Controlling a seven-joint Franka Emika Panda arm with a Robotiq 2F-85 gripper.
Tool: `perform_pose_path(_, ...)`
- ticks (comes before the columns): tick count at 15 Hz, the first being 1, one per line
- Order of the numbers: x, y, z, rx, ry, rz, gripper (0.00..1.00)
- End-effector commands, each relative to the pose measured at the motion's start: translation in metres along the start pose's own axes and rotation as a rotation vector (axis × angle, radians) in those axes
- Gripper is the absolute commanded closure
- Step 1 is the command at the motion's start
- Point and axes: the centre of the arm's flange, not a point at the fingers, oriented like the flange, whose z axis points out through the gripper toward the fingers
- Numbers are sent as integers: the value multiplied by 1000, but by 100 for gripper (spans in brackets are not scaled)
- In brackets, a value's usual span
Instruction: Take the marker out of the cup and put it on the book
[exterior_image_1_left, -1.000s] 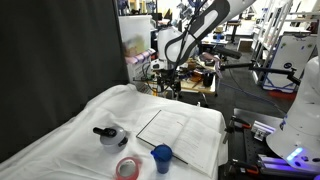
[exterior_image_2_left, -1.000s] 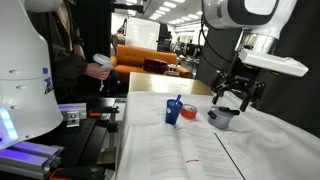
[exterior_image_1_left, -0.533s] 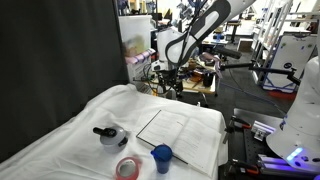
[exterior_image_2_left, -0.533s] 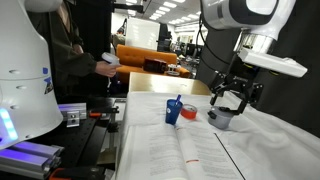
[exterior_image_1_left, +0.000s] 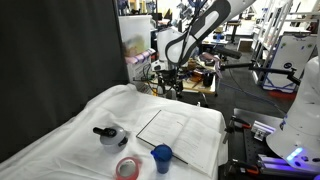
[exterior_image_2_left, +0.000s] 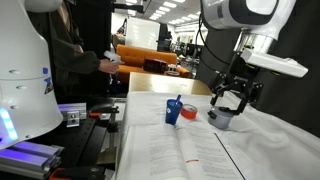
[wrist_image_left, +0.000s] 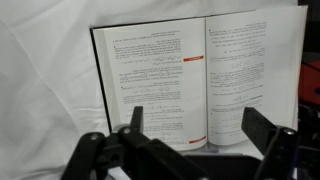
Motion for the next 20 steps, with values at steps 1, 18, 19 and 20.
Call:
perform_pose_path(1,-4,1,-2,-14,24,-52,0)
perform_pose_path(18,54,49,7,-73,48,-115,0)
perform_pose_path(19,61,51,6,-78,53,-128,0)
perform_pose_path(20,65,52,4,-80,57,-140,0)
